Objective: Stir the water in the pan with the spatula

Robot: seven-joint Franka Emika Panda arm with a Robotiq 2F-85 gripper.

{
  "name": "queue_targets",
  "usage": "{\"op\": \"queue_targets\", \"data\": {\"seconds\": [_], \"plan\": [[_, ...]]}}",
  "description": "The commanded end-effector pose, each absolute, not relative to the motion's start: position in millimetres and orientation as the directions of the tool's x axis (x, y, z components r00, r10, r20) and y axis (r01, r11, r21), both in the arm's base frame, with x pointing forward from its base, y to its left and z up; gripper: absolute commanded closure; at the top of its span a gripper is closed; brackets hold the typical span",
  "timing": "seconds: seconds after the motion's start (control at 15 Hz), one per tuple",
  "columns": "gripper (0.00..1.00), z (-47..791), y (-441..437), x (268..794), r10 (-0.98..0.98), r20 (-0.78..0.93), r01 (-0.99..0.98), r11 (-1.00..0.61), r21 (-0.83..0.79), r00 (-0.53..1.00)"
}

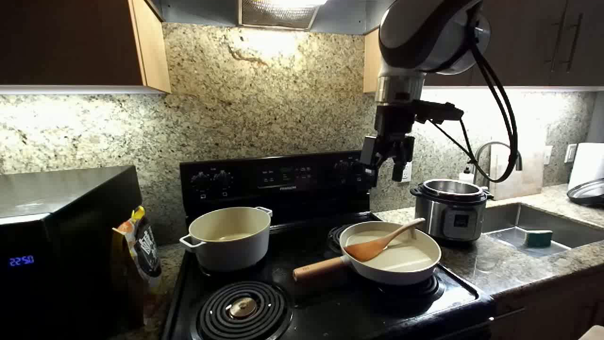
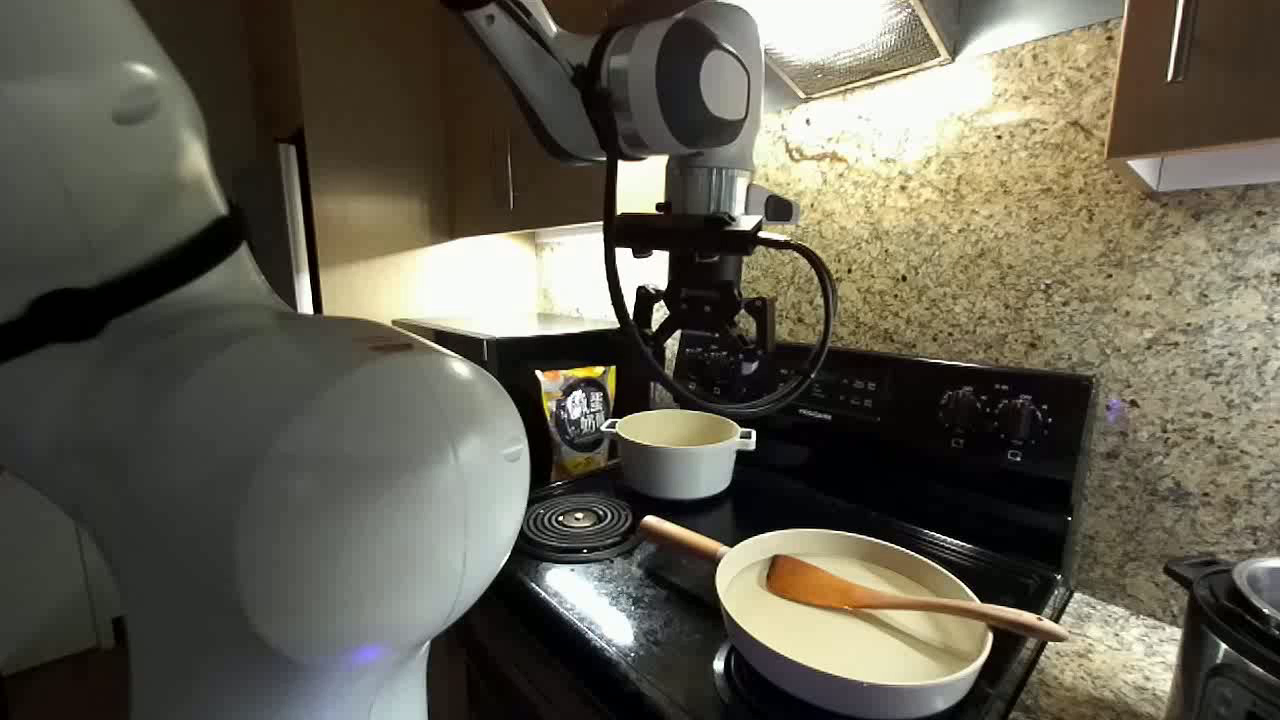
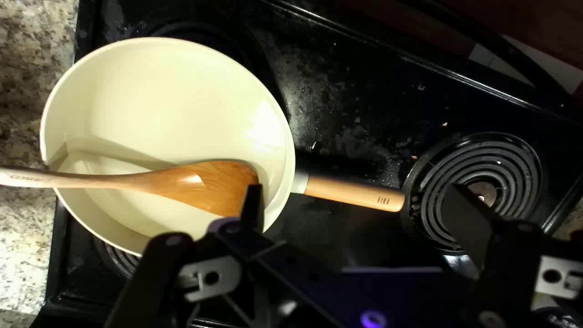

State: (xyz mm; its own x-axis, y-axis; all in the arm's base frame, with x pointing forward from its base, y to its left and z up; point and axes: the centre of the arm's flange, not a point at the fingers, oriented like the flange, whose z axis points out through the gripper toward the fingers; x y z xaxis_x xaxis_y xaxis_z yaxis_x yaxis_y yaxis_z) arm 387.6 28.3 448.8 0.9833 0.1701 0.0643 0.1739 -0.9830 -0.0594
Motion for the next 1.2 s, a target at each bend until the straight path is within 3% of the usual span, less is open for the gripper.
{"op": "queue_targets", "data": {"seconds": [0.0, 0.4, 1.13], "plan": [[0.0, 449, 28, 388, 0.17, 0.064, 0.174, -0.983, -0.059, 0.983], [0.0, 443, 37, 382, 0.08, 0.046, 0.083, -0.995, -0.061, 0.996], [0.0, 394, 18, 391, -0.441, -0.015, -0.438, -0.894, 0.091, 0.897]]}}
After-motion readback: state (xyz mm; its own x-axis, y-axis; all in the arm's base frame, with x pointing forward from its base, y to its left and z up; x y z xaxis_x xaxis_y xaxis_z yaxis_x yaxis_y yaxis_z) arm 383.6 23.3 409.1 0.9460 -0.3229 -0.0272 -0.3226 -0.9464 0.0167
